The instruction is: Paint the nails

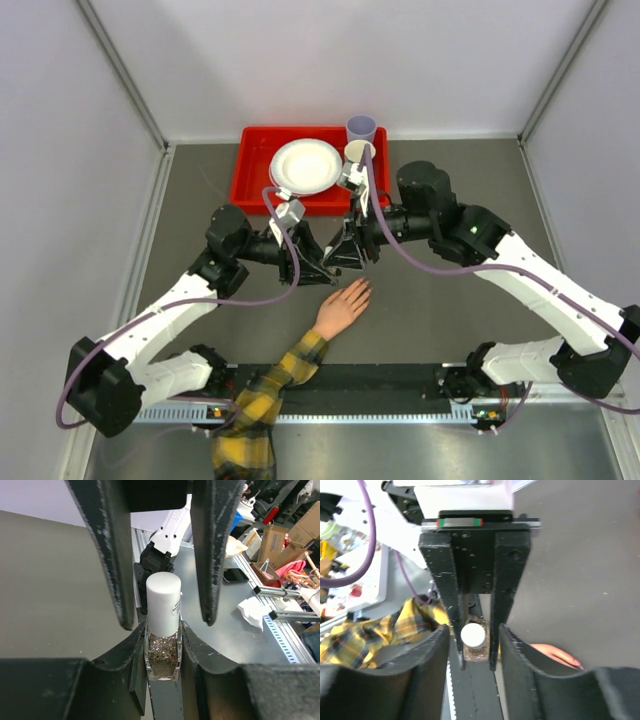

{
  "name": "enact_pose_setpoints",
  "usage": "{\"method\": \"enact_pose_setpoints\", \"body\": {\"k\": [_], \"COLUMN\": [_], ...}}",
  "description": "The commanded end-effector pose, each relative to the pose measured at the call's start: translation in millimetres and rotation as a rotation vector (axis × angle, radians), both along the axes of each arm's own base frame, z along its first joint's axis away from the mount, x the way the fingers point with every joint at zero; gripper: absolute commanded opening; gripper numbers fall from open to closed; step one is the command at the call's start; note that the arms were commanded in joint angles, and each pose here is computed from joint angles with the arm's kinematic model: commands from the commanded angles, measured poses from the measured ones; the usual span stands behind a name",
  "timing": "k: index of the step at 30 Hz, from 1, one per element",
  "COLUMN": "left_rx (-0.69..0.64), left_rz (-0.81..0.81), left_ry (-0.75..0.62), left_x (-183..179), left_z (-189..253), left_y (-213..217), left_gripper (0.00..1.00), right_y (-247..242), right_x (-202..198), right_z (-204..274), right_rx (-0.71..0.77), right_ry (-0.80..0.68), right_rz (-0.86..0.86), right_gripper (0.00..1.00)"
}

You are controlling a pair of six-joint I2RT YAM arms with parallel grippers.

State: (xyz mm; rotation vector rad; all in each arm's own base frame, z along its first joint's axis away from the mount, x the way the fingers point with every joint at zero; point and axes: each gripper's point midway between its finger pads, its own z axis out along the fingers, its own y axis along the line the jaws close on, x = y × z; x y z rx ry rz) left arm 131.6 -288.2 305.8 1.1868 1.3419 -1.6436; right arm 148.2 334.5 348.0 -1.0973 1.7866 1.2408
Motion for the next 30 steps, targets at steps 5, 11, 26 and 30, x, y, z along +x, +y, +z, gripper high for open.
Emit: {"method": "enact_pose_setpoints", "body": {"k": [5, 11, 26, 30], "left_rx": [-0.028, -0.015, 0.03, 0.025], "left_rz": [-0.006, 0.164, 0.629, 0.585], "left_ry": [-0.083, -0.118, -0.252, -0.25], "left_x": [-1, 26, 84, 78], "left_z": [18, 18, 20, 20], "left_y": [0, -3, 27, 23], "left_gripper": [0.0, 0.0, 0.0, 0.0], "right_y": [4, 5, 14, 16], "right_x": [-10, 2, 42, 36], "right_z": [27, 16, -54, -37], "right_rx": [0.087, 0.054, -0.19, -0.152], "right_ry": [-0.057, -0.036, -0.006, -0.008], "right_rz": [0.1, 0.028, -0.884, -0.82], "right_gripper": [0.25, 0.0, 0.0, 0.09]}}
